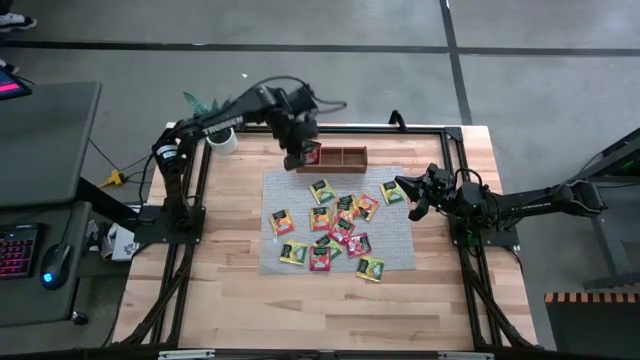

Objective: Pick & Place Tea
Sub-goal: Put the red tea bag into the left section of the wooden organizer

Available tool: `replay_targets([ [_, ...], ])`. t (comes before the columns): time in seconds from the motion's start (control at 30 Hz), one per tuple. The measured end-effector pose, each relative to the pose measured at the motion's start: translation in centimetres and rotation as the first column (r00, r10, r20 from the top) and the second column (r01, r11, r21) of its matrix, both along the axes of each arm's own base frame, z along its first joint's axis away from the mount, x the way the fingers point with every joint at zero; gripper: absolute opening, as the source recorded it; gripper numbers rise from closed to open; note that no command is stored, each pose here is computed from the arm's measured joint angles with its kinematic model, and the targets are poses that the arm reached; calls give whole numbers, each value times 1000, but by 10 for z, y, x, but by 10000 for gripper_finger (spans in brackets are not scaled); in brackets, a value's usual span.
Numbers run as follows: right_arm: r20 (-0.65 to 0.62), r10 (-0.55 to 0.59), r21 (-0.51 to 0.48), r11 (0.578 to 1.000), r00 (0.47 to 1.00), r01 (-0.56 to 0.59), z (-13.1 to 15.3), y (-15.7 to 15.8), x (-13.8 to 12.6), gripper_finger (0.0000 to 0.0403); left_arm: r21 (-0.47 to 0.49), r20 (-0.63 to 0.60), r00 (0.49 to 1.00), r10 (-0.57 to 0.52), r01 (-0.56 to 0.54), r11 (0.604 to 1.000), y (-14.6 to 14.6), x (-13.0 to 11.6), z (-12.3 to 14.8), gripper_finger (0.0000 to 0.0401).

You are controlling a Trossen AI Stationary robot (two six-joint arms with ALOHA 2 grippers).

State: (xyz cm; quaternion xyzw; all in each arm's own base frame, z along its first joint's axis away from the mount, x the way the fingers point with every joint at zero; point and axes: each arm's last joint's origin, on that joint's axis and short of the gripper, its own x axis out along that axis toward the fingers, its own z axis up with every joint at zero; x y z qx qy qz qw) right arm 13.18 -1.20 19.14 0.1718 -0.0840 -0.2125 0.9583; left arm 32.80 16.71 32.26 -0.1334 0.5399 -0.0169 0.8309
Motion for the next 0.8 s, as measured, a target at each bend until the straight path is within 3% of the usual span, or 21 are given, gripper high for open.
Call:
replay_targets([
  [0.23,0,1,0,1000,1000,-1,0,0,0,1,-33,34,992,-122,123,992,-57,26,2,170],
  [0.37,0,0,0,1000,1000,0,0,0,0,1,-31,89,988,-122,126,992,-81,40,5,170],
  [0.67,0,0,0,1000,1000,0,0,0,0,1,49,95,986,-137,133,990,-127,53,6,170],
  [0.8,0,1,0,1000,1000,-1,0,0,0,1,97,42,987,-158,154,983,-142,67,-13,170],
])
